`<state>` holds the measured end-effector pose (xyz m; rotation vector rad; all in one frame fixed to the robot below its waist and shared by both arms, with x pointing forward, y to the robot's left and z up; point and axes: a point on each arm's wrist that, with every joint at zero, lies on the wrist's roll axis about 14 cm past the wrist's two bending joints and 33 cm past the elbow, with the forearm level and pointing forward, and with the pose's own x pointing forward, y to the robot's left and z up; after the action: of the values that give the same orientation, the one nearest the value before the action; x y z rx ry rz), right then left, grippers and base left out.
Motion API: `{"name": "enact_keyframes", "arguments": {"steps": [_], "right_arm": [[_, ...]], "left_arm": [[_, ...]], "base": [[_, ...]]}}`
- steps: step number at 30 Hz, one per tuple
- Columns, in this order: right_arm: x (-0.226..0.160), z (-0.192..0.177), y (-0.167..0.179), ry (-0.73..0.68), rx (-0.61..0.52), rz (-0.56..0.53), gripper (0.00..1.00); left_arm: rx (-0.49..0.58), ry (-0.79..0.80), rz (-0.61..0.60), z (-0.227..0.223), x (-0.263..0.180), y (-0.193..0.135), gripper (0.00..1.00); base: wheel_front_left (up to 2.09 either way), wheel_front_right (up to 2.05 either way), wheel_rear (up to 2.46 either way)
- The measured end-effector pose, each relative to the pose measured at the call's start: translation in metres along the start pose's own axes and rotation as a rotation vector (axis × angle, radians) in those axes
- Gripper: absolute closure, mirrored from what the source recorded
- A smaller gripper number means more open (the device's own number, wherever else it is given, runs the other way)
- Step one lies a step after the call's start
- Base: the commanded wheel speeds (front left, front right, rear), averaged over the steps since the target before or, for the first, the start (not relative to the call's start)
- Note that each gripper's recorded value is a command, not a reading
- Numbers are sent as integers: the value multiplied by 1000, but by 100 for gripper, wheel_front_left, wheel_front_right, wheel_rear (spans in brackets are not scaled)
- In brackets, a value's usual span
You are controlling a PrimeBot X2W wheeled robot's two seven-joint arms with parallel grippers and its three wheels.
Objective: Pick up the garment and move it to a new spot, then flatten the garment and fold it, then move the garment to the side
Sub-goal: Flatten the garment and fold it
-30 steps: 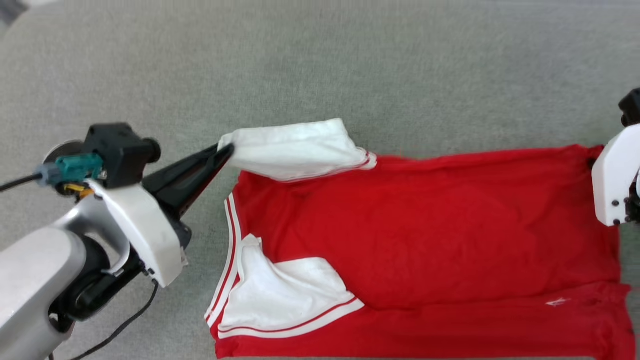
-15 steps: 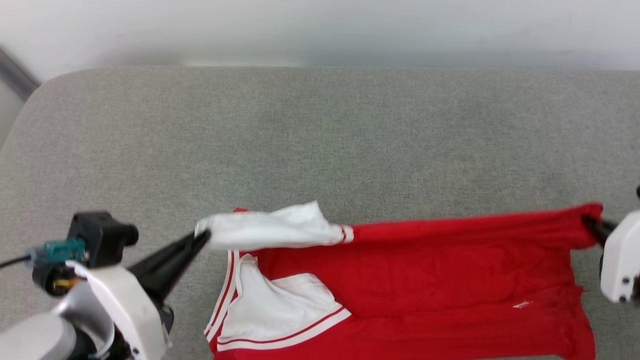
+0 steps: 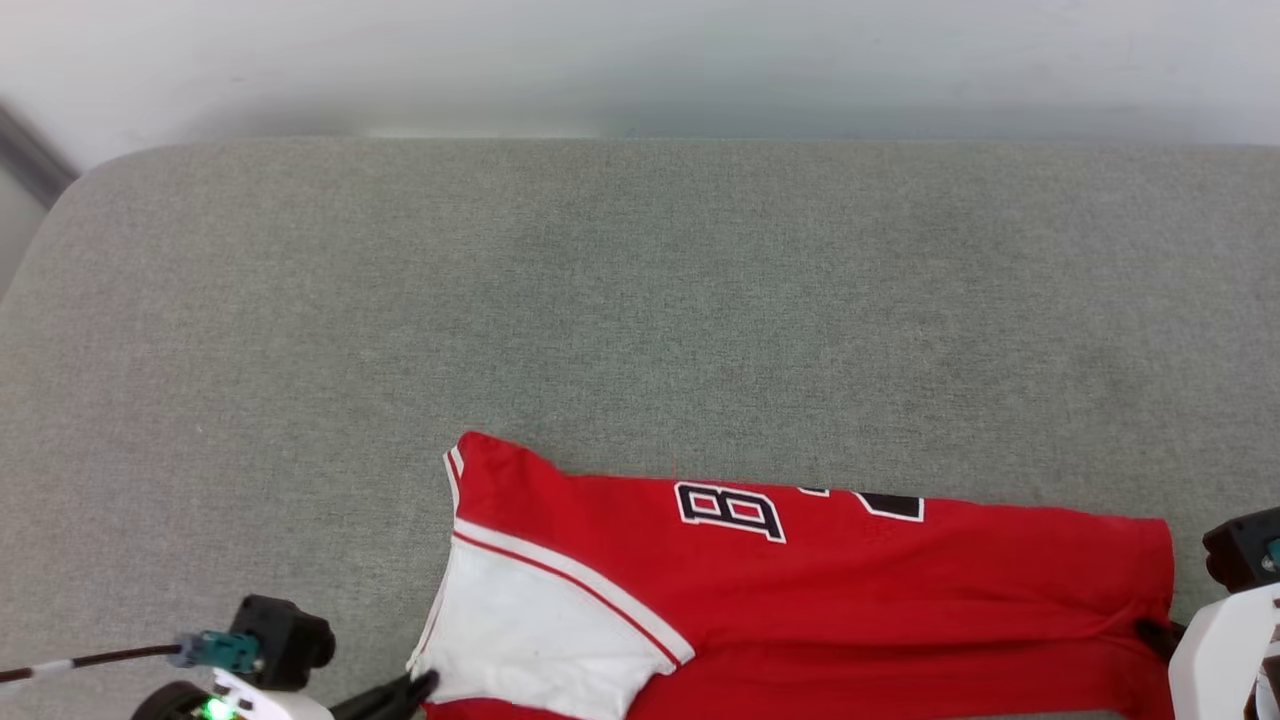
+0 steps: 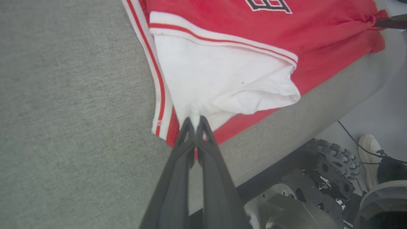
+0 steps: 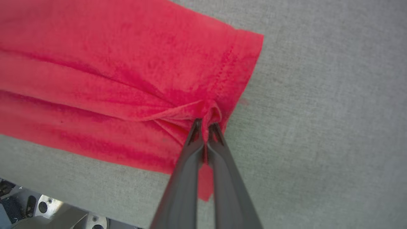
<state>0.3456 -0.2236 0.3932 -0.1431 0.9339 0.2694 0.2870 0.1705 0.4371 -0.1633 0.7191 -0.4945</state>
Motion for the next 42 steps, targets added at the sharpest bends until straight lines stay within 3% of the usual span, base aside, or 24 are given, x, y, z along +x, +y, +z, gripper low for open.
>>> {"name": "enact_keyframes", "arguments": {"steps": [7, 10, 11, 12, 13, 21, 30, 31, 42], "right_arm": [[7, -16, -3, 54, -88, -13, 100], [12, -16, -2, 52, -75, -4, 100], [13, -16, -2, 53, -74, -3, 100], [15, -16, -1, 53, -76, -1, 18], [15, -15, -1, 47, -71, 2, 0], [5, 4, 1, -55, 0, 18, 0], [-33, 68, 3, -348, 132, 23, 0], [-42, 78, 1, -419, 189, 14, 0], [-38, 53, -4, -433, 377, -34, 0]], "left_arm": [[-11, 85, -23, -29, 14, -4, 100], [-10, 121, -33, -41, 19, -6, 100], [-4, 134, -30, -46, 21, -4, 89], [6, 139, -28, -48, 22, -4, 51], [24, 135, -20, -49, 23, -2, 0], [66, -63, 1, -13, 28, -3, 0], [3, -530, 149, 89, 1, 17, 0], [8, -718, 200, 128, -20, 19, 0], [57, -956, 382, 131, -67, 28, 0]], "base": [[0, 0, 0], [0, 0, 0], [0, 0, 0], [0, 0, 0], [0, 0, 0], [0, 0, 0], [0, 0, 0], [0, 0, 0], [0, 0, 0]]}}
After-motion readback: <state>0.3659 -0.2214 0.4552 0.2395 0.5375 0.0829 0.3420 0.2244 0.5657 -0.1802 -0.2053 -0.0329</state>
